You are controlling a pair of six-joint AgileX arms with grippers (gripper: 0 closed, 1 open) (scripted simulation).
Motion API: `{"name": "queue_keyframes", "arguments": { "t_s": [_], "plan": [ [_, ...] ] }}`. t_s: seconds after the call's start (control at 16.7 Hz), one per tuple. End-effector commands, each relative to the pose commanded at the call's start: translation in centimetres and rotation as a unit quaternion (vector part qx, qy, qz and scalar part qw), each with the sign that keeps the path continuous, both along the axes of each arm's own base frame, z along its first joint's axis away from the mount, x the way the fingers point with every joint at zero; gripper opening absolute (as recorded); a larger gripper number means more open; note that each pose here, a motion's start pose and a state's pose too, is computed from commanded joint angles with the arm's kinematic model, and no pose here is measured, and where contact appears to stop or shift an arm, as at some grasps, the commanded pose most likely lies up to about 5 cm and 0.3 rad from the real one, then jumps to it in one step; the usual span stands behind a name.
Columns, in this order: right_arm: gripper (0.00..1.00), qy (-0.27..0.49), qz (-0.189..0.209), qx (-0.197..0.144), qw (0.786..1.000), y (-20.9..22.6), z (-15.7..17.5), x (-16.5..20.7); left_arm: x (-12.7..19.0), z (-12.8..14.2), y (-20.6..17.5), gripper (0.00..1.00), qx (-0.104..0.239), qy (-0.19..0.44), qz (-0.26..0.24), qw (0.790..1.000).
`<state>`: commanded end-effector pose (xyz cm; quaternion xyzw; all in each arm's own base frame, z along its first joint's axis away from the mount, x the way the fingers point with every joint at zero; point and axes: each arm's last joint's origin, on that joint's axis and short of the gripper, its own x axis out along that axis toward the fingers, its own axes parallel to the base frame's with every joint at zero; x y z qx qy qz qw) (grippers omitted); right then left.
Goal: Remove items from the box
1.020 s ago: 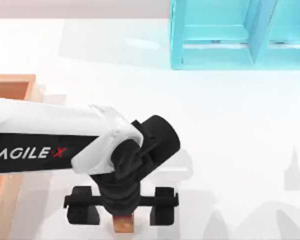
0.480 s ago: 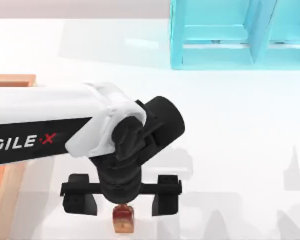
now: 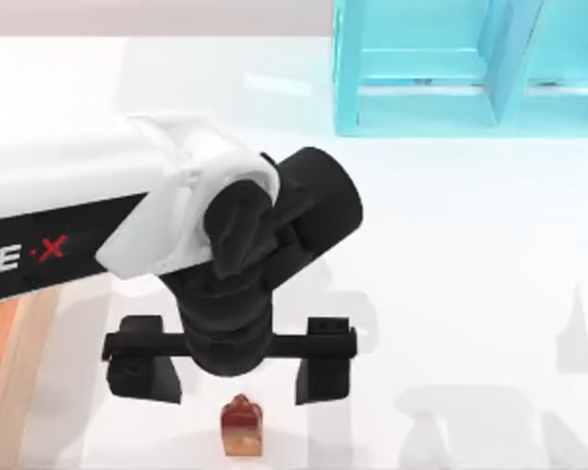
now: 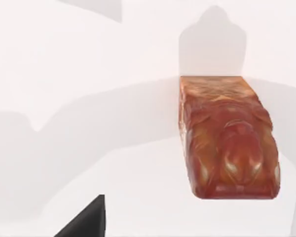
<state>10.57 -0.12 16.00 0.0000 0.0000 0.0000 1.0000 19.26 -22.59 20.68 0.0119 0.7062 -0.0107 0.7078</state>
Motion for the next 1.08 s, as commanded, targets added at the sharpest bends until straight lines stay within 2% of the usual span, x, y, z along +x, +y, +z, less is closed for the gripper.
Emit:
{"name": "queue_keyframes", "arguments": {
  "t_s": [0.24, 0.48, 0.6, 0.78, 0.9, 1.08],
  "plan": [
    [1.00, 0.000, 0.000, 0.000, 1.000, 0.0, 0.0, 0.0, 1.1, 0.0, 0.4, 1.00, 0.004, 0.003, 0.001, 1.000],
    [1.00, 0.000, 0.000, 0.000, 1.000, 0.0, 0.0, 0.0, 6.1, 0.8, 3.5, 1.00, 0.010, 0.012, 0.003, 1.000],
    [1.00, 0.000, 0.000, 0.000, 1.000, 0.0, 0.0, 0.0, 9.4, 1.4, 6.7, 1.00, 0.011, 0.016, 0.005, 1.000],
    [1.00, 0.000, 0.000, 0.000, 1.000, 0.0, 0.0, 0.0, 13.8, 2.5, 13.5, 1.00, 0.007, 0.019, 0.006, 1.000],
    [1.00, 0.000, 0.000, 0.000, 1.000, 0.0, 0.0, 0.0, 15.7, 3.3, 18.6, 1.00, 0.004, 0.017, 0.006, 1.000],
    [1.00, 0.000, 0.000, 0.000, 1.000, 0.0, 0.0, 0.0, 16.7, 4.4, 24.8, 1.00, -0.001, 0.010, 0.006, 1.000]
  ]
}}
